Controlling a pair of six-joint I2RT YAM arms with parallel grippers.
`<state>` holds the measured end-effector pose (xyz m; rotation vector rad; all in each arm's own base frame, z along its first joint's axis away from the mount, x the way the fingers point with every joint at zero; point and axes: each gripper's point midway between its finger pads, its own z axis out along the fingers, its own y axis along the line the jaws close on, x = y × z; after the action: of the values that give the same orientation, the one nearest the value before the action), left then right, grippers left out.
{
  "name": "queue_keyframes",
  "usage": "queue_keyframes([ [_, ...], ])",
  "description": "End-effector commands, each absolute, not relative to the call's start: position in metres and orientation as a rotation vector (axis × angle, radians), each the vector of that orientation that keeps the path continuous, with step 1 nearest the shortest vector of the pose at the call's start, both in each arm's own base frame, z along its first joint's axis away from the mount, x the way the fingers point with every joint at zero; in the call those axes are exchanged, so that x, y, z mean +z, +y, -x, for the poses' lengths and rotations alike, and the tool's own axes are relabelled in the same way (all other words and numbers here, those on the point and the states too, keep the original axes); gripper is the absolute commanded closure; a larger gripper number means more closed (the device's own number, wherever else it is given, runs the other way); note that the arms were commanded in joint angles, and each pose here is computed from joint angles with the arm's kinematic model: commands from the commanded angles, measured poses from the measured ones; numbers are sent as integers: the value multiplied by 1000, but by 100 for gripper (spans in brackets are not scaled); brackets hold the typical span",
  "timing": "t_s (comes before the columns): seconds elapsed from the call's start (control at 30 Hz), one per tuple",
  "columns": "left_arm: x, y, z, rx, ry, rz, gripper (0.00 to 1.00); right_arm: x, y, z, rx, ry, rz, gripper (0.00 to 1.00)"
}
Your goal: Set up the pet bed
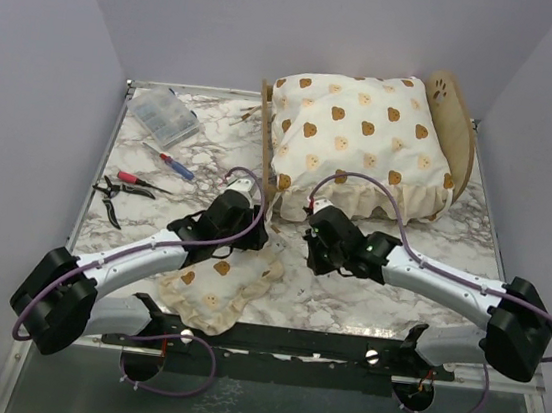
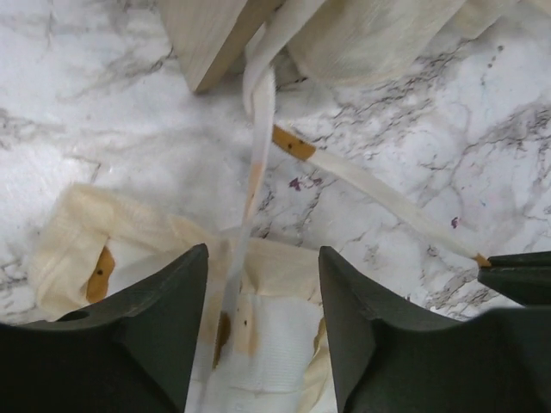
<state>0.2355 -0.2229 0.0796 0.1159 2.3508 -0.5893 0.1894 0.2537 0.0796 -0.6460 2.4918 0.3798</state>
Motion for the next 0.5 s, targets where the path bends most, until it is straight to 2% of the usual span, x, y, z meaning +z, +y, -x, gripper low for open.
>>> queue_keyframes([
  [0.0,114,-234,-252,-615,2259,-155,42,88,250,-182,398,2473,691,99],
  [0.17,124,-234,-279,-528,2222,-84,45,99,257,-183,464,2423,683,99],
  [0.3,121,-238,-297,-488,2194,-28,56,107,261,-181,510,2398,682,99],
  [0.47,116,-237,-312,-453,2148,54,65,120,259,-176,564,2354,691,99],
])
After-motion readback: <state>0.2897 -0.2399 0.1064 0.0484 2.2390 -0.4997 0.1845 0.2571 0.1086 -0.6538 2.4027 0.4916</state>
